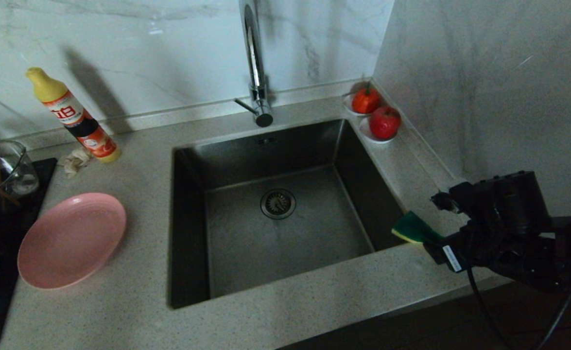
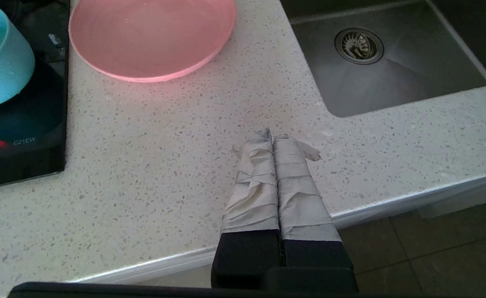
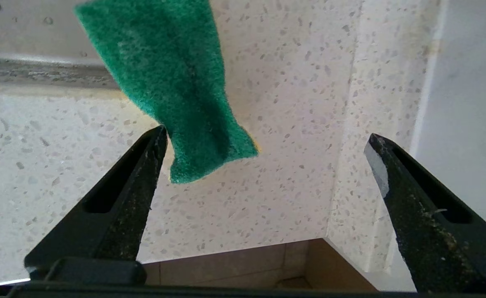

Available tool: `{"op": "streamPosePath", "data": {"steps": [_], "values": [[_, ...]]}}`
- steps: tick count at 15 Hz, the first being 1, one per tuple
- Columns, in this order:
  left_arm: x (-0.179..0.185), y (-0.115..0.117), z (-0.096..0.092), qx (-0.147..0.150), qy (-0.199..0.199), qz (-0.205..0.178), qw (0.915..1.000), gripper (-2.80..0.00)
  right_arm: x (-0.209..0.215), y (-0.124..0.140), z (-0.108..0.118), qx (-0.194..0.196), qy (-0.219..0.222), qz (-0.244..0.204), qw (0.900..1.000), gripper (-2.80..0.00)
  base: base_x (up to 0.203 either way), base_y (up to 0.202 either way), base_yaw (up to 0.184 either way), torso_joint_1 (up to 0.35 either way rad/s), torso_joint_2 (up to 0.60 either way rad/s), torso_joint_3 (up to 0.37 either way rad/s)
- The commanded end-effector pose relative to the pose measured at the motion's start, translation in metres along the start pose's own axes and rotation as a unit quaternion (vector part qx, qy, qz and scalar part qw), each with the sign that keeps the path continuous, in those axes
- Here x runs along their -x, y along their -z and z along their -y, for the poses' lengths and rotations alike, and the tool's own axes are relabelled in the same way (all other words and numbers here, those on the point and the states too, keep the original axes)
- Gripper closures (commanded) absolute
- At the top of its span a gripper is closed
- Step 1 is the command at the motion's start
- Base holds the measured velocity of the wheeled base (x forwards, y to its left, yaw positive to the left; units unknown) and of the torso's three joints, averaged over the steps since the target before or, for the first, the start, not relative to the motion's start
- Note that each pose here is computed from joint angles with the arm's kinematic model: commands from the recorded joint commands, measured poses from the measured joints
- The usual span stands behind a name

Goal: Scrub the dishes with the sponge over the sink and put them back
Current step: Put down the sponge

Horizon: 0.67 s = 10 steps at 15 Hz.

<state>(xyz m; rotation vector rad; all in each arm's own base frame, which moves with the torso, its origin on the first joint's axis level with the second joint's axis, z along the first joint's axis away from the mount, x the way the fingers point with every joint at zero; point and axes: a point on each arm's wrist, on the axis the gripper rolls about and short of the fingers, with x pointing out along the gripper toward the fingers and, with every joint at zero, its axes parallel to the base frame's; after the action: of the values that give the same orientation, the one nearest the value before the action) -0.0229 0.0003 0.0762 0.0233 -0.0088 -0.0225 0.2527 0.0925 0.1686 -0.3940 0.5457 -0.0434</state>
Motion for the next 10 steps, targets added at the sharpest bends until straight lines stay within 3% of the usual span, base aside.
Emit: {"op": "streamPosePath", "data": {"steps": [1, 10], "values": [[0.0001, 0.0, 0.0, 0.0, 0.0, 0.001, 1.0, 0.0, -0.0001, 0.0003, 0.0003, -0.001, 0.002, 0.0, 1.0, -2.8, 0.0, 0.0, 0.0, 0.0, 0.0, 0.0], [0.0001, 0.0, 0.0, 0.0, 0.0, 0.001, 1.0, 0.0, -0.0034, 0.0035, 0.0035, -0.003, 0.009, -0.009, 1.0, -2.8, 0.0, 0.0, 0.0, 0.0, 0.0, 0.0]]}}
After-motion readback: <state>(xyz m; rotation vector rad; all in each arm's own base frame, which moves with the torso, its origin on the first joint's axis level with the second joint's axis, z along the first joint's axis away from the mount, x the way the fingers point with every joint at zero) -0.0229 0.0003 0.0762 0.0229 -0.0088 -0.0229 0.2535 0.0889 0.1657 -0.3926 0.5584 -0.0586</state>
